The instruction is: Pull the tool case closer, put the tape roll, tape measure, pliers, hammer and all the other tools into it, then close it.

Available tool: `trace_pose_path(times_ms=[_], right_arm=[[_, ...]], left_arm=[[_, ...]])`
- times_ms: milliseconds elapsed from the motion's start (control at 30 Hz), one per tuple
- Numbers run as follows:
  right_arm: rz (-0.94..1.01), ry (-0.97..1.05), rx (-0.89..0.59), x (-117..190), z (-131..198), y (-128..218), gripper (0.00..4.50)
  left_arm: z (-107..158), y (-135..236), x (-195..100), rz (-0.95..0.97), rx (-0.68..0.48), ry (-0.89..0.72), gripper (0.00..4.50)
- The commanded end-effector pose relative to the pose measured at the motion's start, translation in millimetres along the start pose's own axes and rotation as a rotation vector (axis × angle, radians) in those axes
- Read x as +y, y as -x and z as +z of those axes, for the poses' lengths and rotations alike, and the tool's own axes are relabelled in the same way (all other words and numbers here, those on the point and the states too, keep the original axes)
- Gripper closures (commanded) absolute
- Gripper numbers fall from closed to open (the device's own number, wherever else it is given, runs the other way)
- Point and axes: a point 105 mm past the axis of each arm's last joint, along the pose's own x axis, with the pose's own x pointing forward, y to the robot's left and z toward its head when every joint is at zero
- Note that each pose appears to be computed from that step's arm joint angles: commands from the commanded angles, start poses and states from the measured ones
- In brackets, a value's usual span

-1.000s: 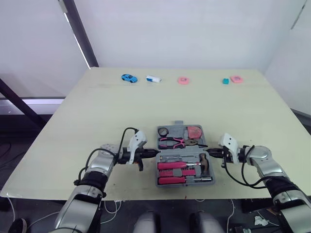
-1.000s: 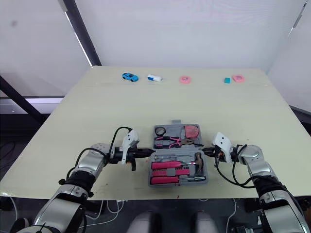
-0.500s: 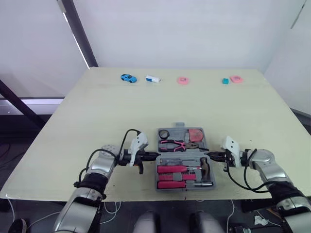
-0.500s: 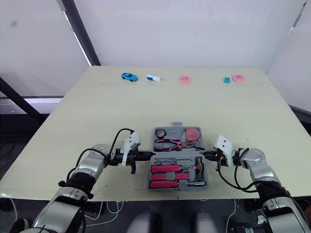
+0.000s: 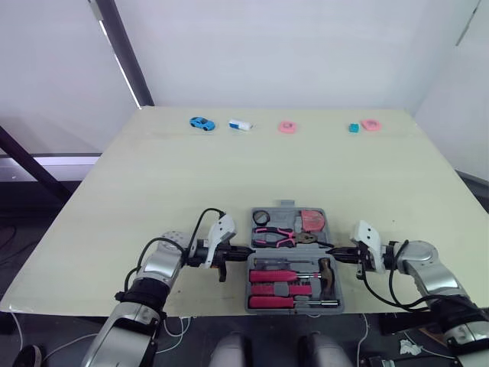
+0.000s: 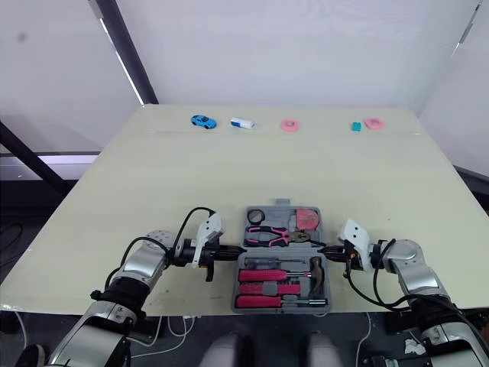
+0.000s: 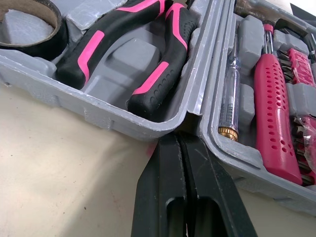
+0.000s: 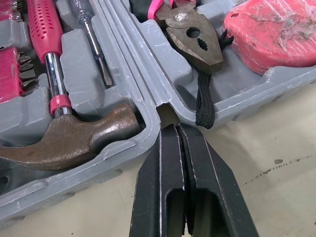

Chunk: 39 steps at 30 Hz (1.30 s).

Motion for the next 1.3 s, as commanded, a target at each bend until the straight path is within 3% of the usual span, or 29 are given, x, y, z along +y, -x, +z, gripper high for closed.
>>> trace_pose_path(times_ms=[33, 567, 933, 1167, 1300], right_arm=[[0.041, 0.036, -0.068, 7, 19, -10, 4.47], [0.049, 0.042, -0.076, 8, 21, -17, 4.47], [-0.15, 0.006, -0.032, -24, 5, 26, 4.47], [-0.277, -0.156, -0.133, -50, 15, 54, 4.47], [-0.241, -0.388, -0.24, -55, 32, 47, 3.24]], left_arm=[[0, -4, -6, -0.03, -0.002, -0.007, 4.43], [-4, 7, -2, 0.017, -0.003, -0.002, 4.43], [9, 35, 18, 0.177, -0.06, -0.059, 4.43], [37, 58, 11, 0.248, -0.169, -0.116, 4.43], [56, 47, -26, 0.096, -0.23, -0.122, 4.5]])
